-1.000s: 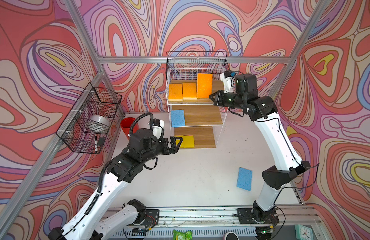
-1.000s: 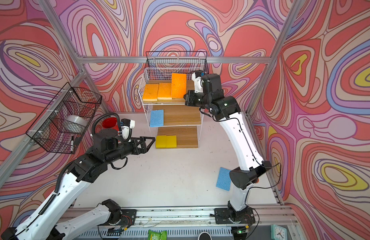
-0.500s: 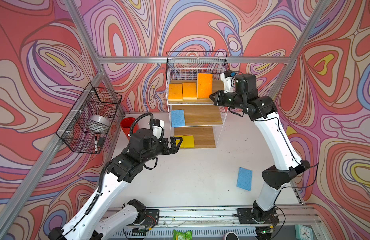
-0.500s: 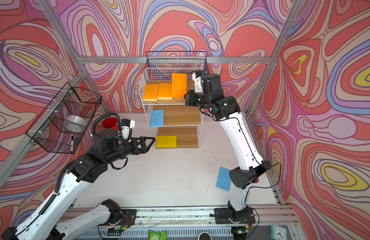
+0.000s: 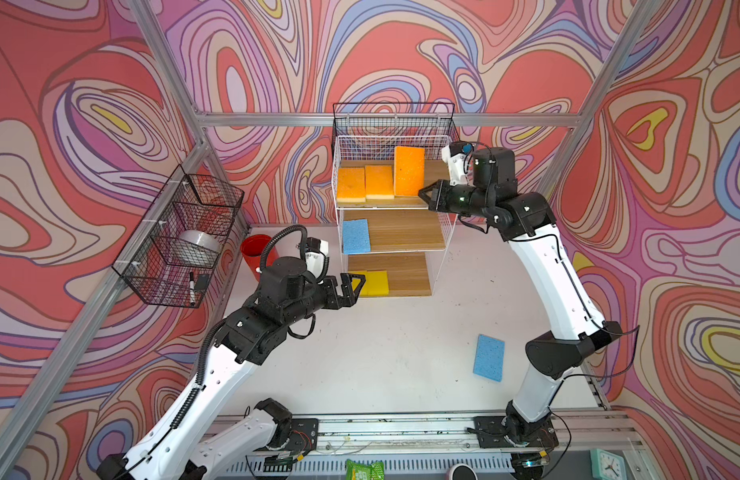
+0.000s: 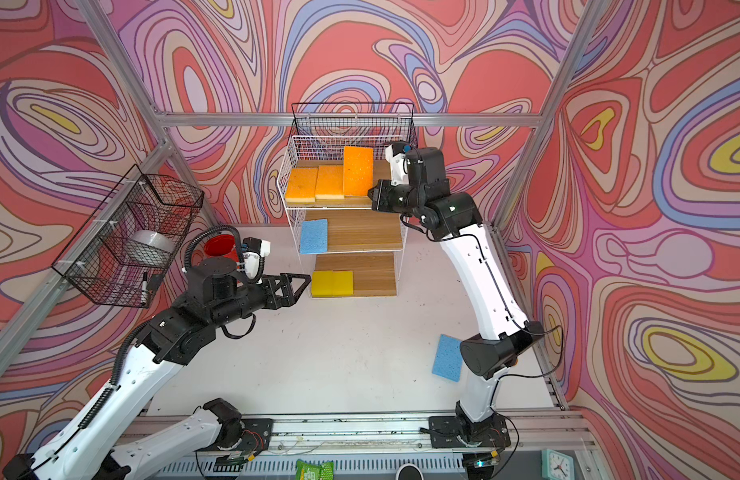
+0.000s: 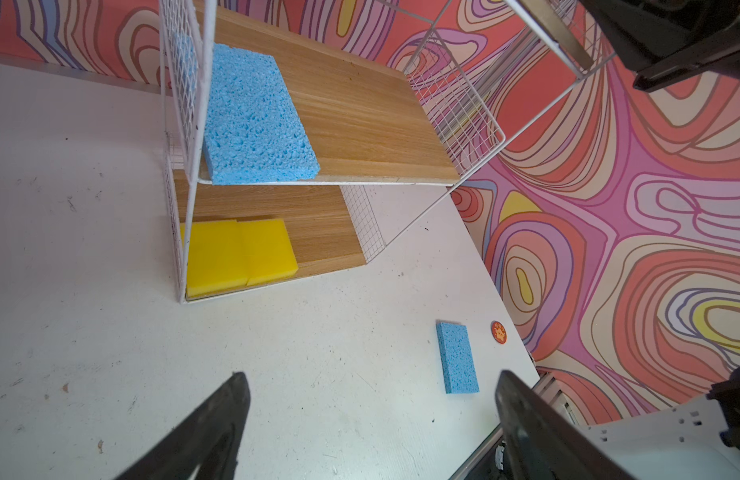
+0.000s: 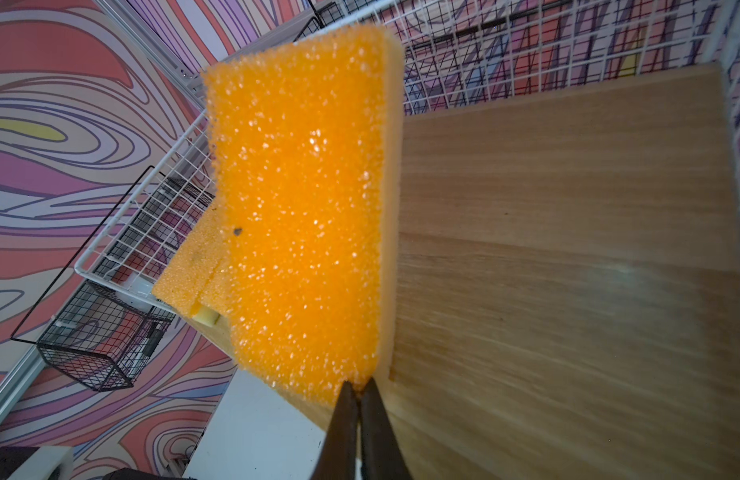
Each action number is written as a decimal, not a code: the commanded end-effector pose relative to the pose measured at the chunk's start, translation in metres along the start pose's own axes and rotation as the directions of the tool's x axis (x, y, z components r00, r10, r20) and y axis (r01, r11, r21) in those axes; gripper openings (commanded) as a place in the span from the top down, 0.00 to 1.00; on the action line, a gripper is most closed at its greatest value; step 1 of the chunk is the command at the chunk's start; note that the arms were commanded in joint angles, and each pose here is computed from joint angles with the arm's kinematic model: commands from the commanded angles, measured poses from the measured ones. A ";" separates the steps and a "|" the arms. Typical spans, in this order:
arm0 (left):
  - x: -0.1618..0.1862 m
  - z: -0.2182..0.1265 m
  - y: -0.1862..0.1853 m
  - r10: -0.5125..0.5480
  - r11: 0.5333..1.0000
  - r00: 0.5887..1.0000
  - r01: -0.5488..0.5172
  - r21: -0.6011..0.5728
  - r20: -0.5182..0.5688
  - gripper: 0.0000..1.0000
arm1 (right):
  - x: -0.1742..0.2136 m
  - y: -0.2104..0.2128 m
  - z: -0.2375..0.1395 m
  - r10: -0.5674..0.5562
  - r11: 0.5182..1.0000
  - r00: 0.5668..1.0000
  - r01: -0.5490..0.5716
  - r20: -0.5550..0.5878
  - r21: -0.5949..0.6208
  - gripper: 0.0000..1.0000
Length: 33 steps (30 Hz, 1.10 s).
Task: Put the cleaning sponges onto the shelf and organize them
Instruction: 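Tip the held sponge flat onto the top tier and open the right gripper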
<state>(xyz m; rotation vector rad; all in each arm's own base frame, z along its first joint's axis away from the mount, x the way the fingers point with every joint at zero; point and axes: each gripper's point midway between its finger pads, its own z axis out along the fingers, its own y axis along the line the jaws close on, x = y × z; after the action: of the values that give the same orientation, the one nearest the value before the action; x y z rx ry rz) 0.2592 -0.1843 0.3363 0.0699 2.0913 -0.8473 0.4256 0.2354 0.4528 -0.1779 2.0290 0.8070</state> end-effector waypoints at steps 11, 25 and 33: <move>-0.005 0.001 -0.001 0.017 1.000 1.000 -0.017 0.007 0.010 0.06 | -0.021 0.004 -0.022 -0.004 1.000 0.997 0.006 0.075 -0.018 1.00; -0.002 0.005 0.003 0.015 1.000 1.000 -0.015 -0.002 0.003 0.06 | -0.006 -0.007 -0.004 0.012 1.000 0.999 -0.012 0.029 -0.006 1.00; -0.001 0.007 0.004 0.015 1.000 1.000 -0.015 -0.005 0.001 0.06 | -0.003 -0.016 0.000 0.014 1.000 0.999 -0.014 0.031 0.027 1.00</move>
<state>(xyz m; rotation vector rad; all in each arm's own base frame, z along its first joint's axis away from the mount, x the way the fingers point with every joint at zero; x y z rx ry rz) 0.2625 -0.1839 0.3331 0.0628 2.1015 -0.8397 0.4236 0.2313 0.4601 -0.1801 1.9859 0.8319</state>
